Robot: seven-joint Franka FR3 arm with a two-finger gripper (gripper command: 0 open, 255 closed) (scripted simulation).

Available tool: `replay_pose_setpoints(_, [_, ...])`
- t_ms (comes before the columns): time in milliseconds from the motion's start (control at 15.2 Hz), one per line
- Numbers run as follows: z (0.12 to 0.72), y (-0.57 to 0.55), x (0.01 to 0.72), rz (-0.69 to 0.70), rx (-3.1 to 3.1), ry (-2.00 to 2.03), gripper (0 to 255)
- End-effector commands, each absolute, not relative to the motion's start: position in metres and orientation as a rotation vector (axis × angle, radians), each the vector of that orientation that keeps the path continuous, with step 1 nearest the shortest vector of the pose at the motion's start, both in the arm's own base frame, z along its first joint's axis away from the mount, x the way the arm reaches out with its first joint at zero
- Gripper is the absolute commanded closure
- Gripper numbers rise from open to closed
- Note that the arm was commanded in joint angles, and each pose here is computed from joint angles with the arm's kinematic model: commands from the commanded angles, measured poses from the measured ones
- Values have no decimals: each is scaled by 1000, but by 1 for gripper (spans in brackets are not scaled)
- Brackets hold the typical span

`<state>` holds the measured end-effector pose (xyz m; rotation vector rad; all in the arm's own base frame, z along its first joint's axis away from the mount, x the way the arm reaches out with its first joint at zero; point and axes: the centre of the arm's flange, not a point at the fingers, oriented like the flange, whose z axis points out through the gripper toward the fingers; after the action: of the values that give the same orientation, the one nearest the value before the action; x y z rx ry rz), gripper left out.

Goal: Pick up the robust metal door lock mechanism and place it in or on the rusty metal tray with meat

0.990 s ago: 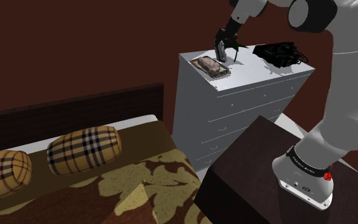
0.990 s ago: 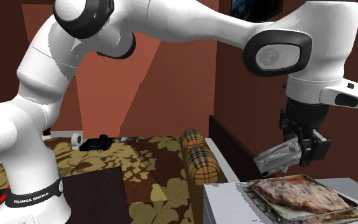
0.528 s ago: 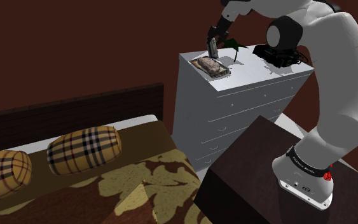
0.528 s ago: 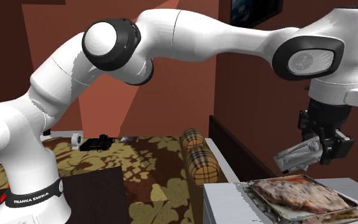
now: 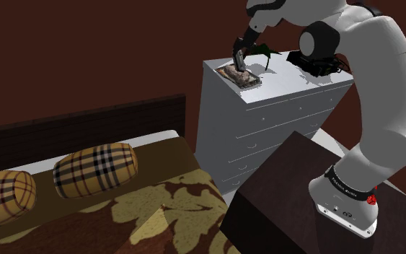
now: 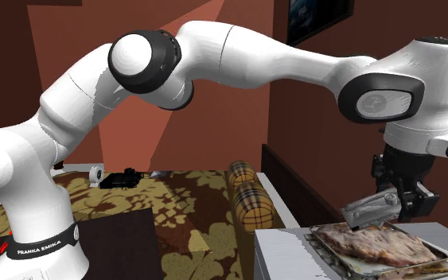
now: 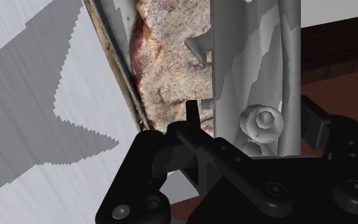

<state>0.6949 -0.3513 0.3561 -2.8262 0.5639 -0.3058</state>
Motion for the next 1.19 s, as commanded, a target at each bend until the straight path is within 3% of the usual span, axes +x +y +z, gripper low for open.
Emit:
replay_pose_setpoints(0, [344,-352,693,-301,-2826,565,255])
replay_pose_setpoints(792, [325,-352,693,-301,-2826,565,255])
replay_pose_setpoints(858, [325,-352,693,-301,-2826,565,0])
replay_pose_setpoints(1122, [326,-352,693,-301,-2826,565,0])
